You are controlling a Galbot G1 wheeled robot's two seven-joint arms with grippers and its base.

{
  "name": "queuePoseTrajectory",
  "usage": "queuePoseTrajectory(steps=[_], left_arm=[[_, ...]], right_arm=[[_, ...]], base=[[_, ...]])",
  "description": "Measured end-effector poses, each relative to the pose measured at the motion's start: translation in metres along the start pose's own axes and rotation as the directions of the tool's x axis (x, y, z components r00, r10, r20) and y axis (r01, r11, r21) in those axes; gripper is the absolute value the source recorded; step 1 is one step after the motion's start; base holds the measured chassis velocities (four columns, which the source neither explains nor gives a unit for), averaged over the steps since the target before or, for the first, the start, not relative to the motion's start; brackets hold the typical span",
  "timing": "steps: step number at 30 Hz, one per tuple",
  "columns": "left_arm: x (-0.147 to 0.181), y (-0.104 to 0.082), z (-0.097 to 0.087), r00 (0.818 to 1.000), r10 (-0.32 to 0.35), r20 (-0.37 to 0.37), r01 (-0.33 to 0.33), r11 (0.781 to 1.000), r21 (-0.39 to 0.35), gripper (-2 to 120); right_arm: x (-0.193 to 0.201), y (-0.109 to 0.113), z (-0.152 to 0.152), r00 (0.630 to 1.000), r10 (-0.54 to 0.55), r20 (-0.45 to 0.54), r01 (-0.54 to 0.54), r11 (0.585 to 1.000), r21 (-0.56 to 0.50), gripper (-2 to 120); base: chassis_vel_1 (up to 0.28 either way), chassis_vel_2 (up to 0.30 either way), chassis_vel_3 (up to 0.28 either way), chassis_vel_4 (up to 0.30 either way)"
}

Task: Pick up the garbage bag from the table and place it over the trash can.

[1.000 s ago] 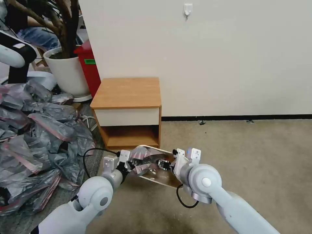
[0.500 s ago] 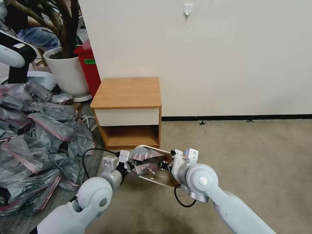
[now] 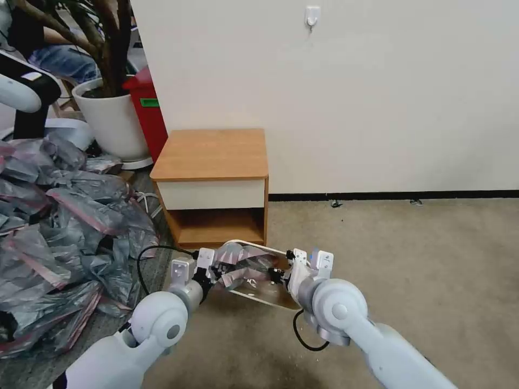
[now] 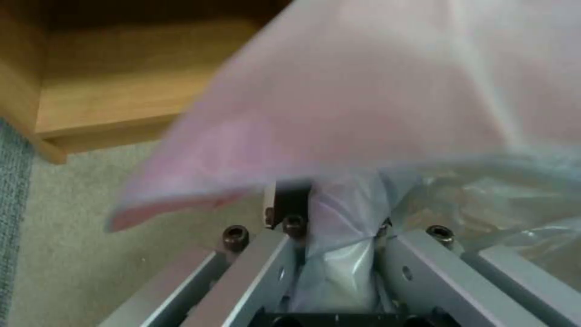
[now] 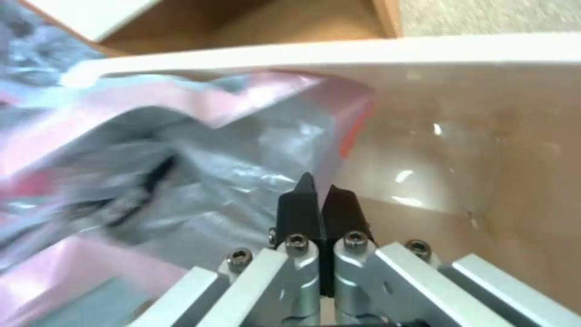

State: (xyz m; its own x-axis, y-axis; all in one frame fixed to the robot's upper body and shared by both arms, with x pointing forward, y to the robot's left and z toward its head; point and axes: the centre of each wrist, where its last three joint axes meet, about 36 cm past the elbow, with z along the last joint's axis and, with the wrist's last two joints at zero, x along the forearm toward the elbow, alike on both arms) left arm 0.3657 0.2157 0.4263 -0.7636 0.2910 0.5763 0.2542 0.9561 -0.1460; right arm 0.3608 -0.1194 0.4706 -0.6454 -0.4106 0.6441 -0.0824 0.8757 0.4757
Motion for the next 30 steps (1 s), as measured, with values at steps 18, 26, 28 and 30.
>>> queuePoseTrajectory(steps=[18,26,28,30], left_arm=[[-0.004,-0.002,0.006,1.0,0.003,-0.023,-0.003,1.0,0.006,1],[0.0,-0.006,0.009,0.999,0.013,-0.031,-0.013,1.0,0.007,1],[0.0,-0.007,0.009,0.999,0.016,-0.029,-0.016,1.0,0.009,1],[0.002,-0.007,0.008,1.0,0.02,-0.023,-0.019,1.0,0.013,1]], right_arm=[[0.054,0.023,-0.008,0.964,-0.201,0.175,0.185,0.978,0.1,0],[0.047,0.012,-0.038,0.935,-0.217,0.28,0.182,0.972,0.146,0],[0.043,0.009,-0.042,0.936,-0.206,0.286,0.169,0.974,0.149,0],[0.038,0.003,-0.044,0.939,-0.184,0.29,0.144,0.977,0.155,0]], base=[[0.0,0.0,0.0,0.0],[0.0,0.0,0.0,0.0],[0.0,0.0,0.0,0.0],[0.0,0.0,0.0,0.0]])
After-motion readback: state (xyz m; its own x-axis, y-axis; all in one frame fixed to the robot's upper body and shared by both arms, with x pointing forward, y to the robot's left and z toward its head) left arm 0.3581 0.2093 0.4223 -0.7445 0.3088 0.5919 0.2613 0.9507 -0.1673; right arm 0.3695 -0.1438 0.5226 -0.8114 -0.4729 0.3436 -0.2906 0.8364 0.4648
